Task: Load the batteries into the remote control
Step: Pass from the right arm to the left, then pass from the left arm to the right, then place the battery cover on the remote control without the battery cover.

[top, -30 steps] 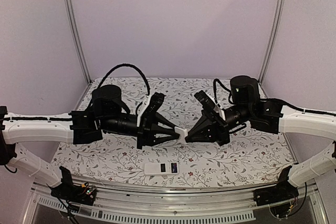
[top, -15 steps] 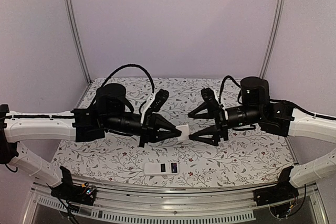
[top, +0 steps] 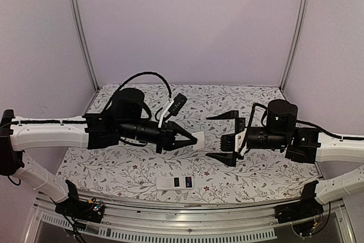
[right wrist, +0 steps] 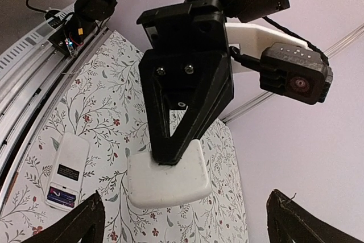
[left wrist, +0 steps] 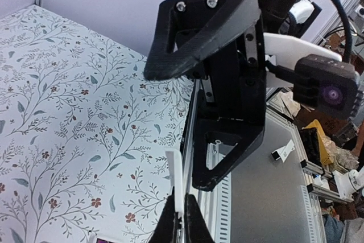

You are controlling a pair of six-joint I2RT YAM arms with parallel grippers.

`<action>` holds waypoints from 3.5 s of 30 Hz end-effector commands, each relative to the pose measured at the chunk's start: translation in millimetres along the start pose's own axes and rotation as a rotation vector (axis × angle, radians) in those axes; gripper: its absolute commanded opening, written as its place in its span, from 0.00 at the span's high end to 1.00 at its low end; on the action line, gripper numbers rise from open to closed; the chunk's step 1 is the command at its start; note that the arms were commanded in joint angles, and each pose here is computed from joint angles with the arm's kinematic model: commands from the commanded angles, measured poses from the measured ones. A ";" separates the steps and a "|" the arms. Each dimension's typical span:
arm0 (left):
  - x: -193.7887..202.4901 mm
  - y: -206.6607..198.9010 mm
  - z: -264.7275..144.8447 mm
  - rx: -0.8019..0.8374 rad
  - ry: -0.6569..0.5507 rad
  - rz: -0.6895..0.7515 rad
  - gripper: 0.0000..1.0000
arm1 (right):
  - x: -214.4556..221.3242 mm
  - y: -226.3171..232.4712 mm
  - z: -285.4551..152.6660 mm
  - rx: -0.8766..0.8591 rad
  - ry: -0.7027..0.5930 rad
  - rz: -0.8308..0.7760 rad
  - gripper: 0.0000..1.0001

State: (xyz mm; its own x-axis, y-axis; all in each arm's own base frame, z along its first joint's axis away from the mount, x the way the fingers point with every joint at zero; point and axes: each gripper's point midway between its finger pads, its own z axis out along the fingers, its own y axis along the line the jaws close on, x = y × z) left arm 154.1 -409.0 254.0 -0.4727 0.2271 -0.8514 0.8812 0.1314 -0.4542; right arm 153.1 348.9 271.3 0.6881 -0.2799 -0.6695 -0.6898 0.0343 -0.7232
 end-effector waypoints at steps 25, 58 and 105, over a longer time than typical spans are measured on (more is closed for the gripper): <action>1.3 11.8 2.8 -0.006 0.014 -0.058 1.00 | -3.1 -0.3 24.2 0.032 -0.017 -0.198 0.68; 203.6 84.0 -32.3 -0.296 0.687 0.528 0.00 | 93.2 106.1 20.8 -0.293 0.294 0.702 0.82; 237.7 101.2 -63.5 -0.388 0.766 0.415 0.31 | 131.3 168.5 84.5 -0.490 0.351 0.737 0.86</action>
State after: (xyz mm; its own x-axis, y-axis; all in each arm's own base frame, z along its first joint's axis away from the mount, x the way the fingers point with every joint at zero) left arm 128.8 -288.5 29.2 -0.1182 0.8660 -0.4859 0.9813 0.1767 0.0761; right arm 146.7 387.4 42.3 -0.0134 -0.6460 -0.7632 -0.9972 -0.0480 0.0581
